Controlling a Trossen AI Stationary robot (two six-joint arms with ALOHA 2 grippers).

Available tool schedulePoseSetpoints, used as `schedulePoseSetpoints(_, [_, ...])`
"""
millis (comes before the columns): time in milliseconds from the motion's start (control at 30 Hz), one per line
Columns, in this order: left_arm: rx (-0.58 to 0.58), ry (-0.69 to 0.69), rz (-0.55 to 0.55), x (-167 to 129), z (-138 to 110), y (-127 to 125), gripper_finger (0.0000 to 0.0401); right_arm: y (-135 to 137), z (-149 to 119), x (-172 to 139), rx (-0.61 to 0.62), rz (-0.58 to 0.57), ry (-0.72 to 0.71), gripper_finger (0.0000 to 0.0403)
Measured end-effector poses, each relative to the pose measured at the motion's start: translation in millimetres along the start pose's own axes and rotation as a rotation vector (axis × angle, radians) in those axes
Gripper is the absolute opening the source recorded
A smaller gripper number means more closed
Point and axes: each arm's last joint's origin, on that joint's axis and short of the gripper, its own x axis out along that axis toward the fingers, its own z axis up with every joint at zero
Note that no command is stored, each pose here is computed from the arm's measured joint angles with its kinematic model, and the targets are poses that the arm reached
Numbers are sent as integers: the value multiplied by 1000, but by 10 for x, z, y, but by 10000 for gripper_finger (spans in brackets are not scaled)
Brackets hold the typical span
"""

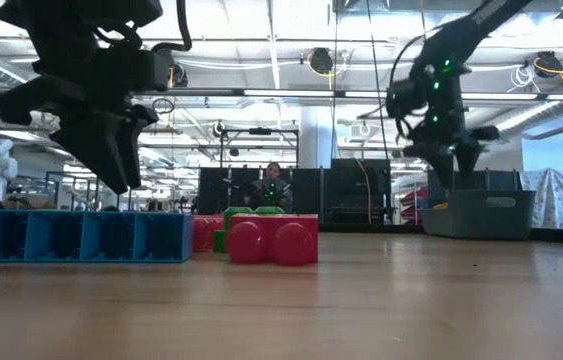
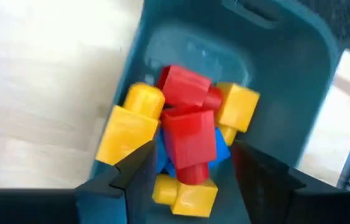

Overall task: Sort blocks by size
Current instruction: Put the one stud red game piece into the blue bin, then put the two stud red game piece into the white bin

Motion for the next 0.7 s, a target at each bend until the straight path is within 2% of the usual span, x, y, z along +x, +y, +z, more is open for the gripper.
schedulePoseSetpoints(267, [55,-54,5,-1,54,2,116,161,-162,-501,-25,164,-255,194])
schedulePoseSetpoints(600, [15,-120,-12,13,130,89,116,694,-571,-863,-261,351,-388,194])
schedulePoseSetpoints(700, [39,-140,-31,12,149,90,116,865,-719,-953,-330,405,-426,194])
